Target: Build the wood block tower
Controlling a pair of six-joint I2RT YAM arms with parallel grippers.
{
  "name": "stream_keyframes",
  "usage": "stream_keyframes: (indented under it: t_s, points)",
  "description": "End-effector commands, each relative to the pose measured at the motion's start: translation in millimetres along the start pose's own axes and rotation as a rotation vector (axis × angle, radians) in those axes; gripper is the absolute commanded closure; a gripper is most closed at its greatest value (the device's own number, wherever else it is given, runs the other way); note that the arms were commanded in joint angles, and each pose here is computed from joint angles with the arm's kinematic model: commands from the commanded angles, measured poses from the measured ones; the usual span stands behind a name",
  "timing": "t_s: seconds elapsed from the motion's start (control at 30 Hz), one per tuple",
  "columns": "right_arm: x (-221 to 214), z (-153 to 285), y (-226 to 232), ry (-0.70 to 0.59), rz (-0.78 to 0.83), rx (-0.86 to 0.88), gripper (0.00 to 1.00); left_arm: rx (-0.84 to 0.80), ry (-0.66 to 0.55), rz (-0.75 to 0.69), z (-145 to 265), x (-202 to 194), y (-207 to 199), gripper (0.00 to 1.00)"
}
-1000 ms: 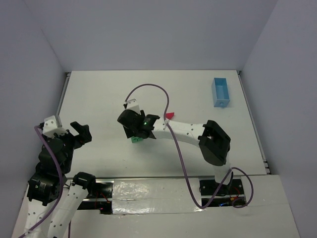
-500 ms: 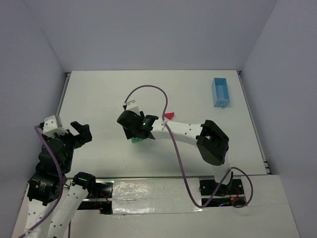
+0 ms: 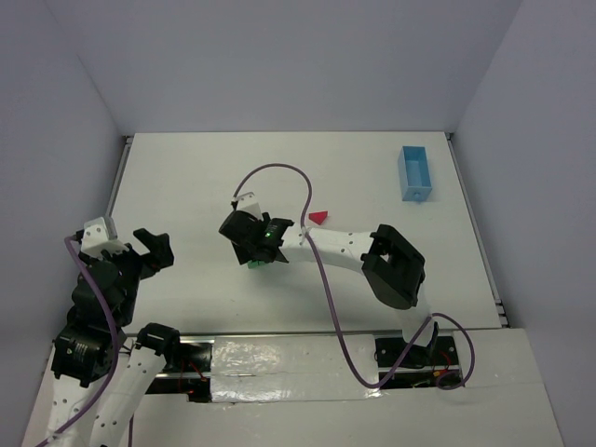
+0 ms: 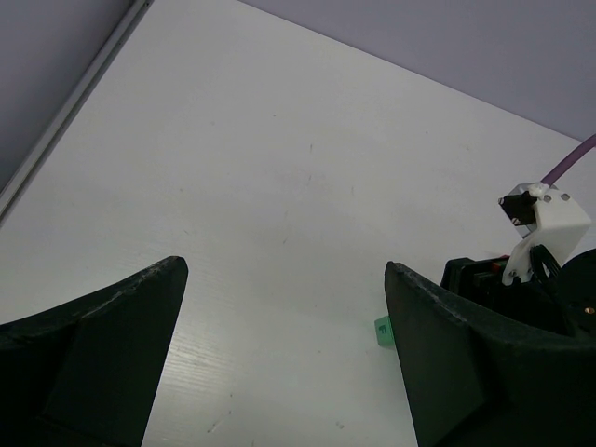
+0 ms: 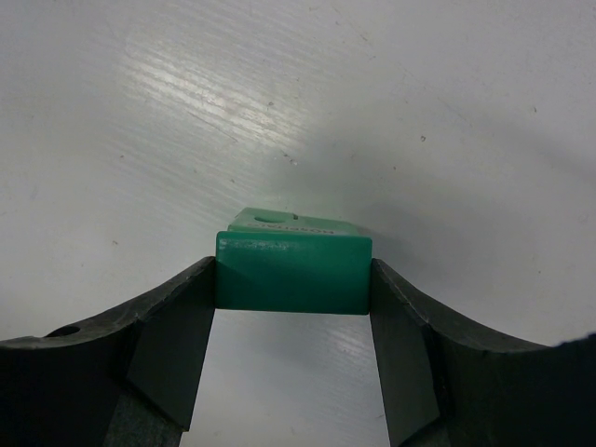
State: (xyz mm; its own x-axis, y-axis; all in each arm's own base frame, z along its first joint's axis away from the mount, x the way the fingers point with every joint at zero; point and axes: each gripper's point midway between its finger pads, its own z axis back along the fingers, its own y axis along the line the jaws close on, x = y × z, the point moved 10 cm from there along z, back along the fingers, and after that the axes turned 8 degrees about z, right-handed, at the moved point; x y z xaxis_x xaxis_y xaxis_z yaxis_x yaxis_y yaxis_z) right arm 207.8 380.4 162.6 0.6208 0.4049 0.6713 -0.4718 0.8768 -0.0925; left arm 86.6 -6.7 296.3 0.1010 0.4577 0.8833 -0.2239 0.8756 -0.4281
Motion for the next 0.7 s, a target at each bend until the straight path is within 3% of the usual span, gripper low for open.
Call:
stream_keyframes:
  t_s: [0.0, 0.37, 0.67]
  points:
    - [13.8, 4.2, 0.9, -0.042, -0.042, -0.008, 0.49, -0.038, -0.049, -0.006, 1.4, 6.6, -2.6, 0.00]
    - [17.3, 11.4, 1.4, -0.069, -0.058, 0.000, 0.42, -0.044, -0.050, -0.006, 2.0, 6.4, -2.6, 0.00]
    - [16.8, 14.7, 2.8, -0.073, -0.056, -0.003, 0.24, -0.050, -0.055, -0.005, 2.8, 6.6, -2.6, 0.01]
